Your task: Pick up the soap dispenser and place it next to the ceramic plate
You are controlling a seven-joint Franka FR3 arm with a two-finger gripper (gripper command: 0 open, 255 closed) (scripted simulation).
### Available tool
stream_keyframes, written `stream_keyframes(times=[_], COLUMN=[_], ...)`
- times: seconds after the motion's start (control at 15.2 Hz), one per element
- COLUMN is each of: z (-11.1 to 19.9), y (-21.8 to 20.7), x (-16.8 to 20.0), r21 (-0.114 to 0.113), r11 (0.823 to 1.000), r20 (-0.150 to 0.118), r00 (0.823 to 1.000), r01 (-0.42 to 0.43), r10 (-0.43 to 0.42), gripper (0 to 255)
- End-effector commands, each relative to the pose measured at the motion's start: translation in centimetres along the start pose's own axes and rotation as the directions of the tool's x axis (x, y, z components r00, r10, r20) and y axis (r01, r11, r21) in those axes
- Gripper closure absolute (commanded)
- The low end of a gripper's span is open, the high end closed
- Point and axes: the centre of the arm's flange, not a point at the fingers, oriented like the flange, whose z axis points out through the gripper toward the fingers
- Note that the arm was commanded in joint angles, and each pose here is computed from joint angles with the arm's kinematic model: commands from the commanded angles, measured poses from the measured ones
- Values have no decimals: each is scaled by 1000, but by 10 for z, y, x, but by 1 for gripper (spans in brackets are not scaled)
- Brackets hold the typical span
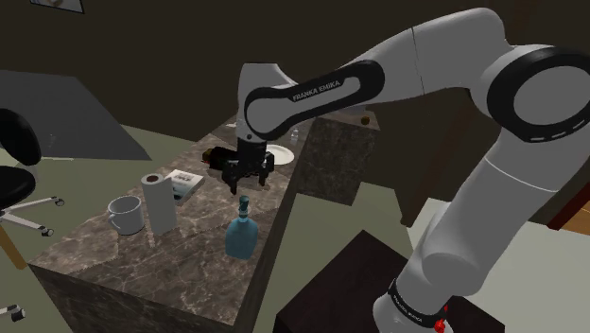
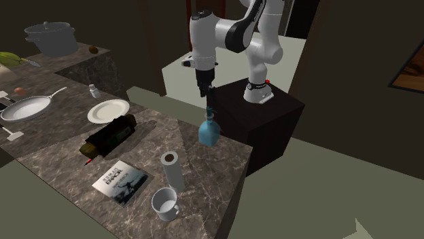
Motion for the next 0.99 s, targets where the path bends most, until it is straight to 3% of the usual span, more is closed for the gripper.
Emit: stream_keyframes(times=[0.0, 0.46, 0.92], z=[14, 53, 53], y=[-10, -11, -11], x=[5, 5, 5], r21=[8, 8, 8], r11=[1000, 1000, 1000], r20=[-3, -3, -3], r00=[1000, 1000, 1000], r01=[-1, -1, -1], r10=[1, 1, 1], gripper=[0, 0, 0])
